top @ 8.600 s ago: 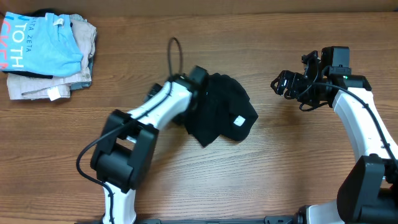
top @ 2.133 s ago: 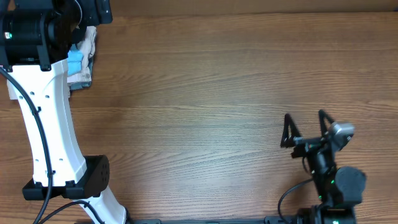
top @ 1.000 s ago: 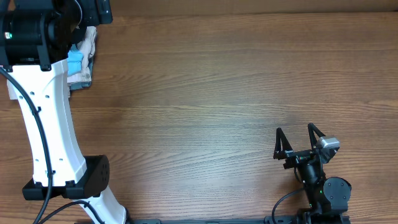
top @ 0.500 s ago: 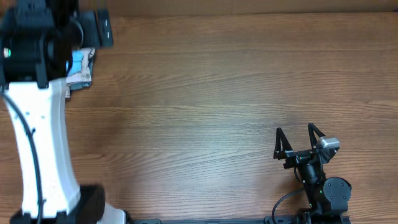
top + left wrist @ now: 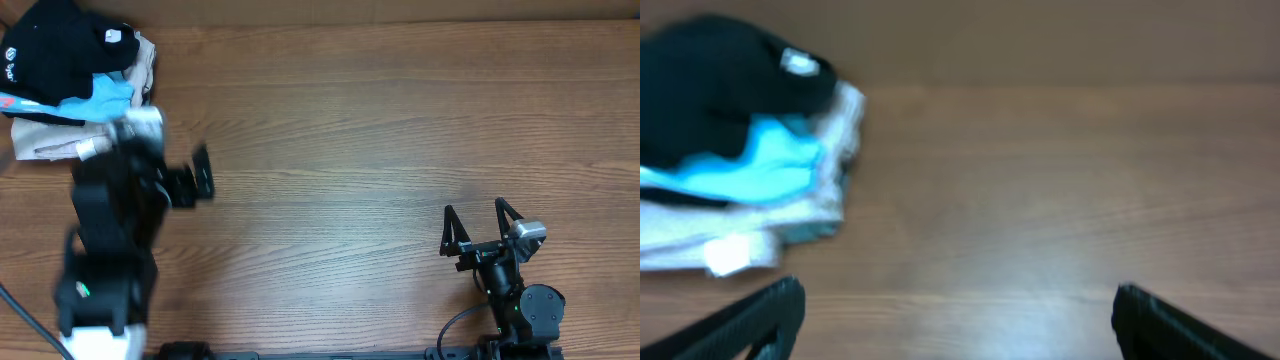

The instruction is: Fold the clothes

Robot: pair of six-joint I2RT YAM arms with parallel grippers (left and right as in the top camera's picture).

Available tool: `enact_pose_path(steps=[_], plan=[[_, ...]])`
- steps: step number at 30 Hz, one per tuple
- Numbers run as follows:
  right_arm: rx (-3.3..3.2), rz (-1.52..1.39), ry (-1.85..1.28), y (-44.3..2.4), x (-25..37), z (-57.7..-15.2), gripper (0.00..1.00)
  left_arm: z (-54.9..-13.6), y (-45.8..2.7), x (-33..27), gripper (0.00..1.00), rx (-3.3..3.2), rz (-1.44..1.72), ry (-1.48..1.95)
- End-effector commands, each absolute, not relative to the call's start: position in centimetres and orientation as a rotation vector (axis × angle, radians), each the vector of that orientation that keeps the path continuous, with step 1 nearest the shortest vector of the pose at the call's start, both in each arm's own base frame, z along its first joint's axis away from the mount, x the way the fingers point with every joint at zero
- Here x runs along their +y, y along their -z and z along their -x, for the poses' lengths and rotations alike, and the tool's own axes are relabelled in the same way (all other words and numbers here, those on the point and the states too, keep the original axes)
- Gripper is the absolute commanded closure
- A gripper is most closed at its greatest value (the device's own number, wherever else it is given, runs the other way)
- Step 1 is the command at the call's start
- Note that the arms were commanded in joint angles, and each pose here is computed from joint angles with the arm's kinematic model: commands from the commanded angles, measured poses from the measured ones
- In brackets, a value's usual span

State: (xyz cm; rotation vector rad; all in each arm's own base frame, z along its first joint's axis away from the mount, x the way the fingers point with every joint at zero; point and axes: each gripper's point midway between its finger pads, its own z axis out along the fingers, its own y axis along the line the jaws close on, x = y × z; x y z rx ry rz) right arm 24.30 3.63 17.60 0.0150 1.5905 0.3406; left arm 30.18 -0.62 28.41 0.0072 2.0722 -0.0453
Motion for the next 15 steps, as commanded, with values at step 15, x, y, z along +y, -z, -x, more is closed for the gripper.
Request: enact_pose_path(steps=[15], plan=[[1.584, -0.003, -0.342, -17.5, 3.8, -24.3, 0.00, -24.8, -18.9, -3.3, 0.00, 1.669, -0.163, 0.141]])
